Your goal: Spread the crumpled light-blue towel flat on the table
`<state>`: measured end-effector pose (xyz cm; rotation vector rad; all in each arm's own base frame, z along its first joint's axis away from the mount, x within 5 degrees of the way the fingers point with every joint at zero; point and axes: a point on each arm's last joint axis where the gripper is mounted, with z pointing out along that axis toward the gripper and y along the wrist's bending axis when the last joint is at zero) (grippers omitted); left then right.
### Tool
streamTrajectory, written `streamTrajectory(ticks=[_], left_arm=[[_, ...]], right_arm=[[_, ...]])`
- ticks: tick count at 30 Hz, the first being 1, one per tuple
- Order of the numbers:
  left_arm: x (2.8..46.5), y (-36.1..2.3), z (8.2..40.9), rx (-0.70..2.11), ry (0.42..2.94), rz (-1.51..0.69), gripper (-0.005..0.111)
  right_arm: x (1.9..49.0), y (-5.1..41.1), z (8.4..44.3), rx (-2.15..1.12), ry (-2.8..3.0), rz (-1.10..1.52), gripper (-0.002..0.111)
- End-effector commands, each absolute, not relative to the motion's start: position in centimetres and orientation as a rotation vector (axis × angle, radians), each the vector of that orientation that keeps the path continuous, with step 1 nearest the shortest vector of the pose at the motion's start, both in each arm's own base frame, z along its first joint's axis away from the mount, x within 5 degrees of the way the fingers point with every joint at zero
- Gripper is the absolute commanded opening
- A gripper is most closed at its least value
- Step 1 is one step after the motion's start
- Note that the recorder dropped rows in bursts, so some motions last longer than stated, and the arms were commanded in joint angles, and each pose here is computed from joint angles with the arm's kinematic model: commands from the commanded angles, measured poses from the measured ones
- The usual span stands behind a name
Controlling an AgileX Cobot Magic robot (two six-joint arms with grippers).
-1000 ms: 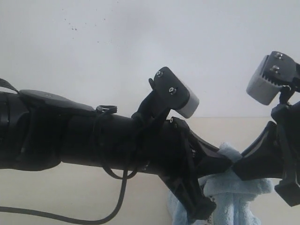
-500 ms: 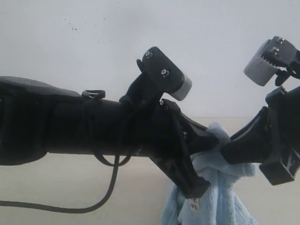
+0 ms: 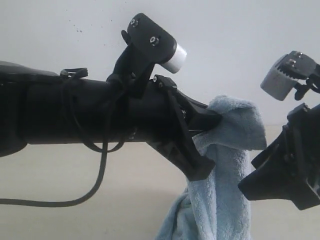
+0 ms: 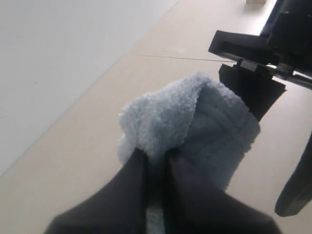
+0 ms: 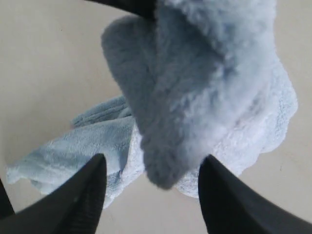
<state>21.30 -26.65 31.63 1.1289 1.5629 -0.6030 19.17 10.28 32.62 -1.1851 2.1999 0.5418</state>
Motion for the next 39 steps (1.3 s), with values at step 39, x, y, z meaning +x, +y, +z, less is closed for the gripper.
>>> streamTrajectory(ticks=[39], left_arm=[[25.3,-11.7,38.0,0.438,1.710,0.290,0.004]], right_arm=[[21.0,18.2,18.4,-1.400,2.507,0.823,0.054]])
